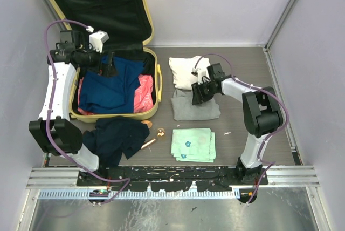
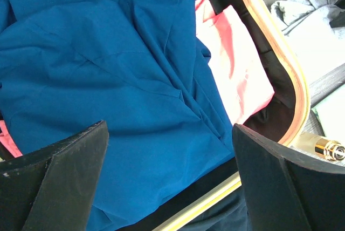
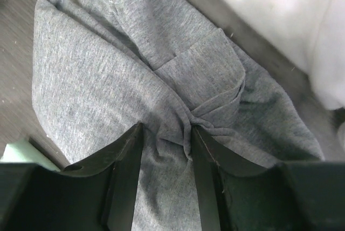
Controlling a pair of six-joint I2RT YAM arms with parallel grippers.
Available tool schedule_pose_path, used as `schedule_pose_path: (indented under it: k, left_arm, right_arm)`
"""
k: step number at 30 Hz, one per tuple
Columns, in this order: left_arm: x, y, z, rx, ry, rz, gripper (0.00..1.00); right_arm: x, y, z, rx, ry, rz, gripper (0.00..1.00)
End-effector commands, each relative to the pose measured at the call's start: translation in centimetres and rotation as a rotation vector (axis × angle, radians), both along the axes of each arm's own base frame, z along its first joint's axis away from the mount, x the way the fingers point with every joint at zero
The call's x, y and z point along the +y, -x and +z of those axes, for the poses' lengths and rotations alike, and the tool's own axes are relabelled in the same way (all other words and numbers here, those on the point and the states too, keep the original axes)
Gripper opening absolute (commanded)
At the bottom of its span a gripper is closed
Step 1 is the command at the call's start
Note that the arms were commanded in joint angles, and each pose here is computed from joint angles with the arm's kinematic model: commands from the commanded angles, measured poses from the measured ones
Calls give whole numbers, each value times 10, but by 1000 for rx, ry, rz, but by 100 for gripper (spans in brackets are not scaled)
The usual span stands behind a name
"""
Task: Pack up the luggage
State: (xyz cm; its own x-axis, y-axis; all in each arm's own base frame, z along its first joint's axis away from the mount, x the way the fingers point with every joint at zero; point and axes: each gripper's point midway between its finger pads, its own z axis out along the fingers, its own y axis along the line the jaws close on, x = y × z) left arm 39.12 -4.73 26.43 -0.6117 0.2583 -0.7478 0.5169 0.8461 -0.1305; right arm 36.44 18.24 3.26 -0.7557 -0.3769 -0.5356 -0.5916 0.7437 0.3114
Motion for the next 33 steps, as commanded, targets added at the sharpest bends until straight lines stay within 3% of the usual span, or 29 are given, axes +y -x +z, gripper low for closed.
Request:
schedule_pose_path:
  k: [1, 7, 15, 18, 26, 33]
  left_arm:
    - [-7, -5, 18, -87, 3, -37, 98]
    - [-30, -3, 15, -83, 9, -87, 98]
    - [-65, -3, 12, -73, 31, -138, 98]
    - [-68, -6, 13, -67, 47, -124, 98]
    - [-68, -5, 15, -57, 52, -99, 98]
    - [-81, -1, 10, -48, 53, -74, 98]
  right_arm:
    - [-19, 65, -22, 218, 70, -19, 45]
    - [-17, 77, 11, 194, 34, 34, 49]
    - [7, -29, 79, -116, -13, 12, 68]
    - [8, -63, 79, -172, 30, -5, 73]
    - [25, -127, 63, -211, 45, -67, 72]
    - [26, -127, 25, -121, 68, -50, 71]
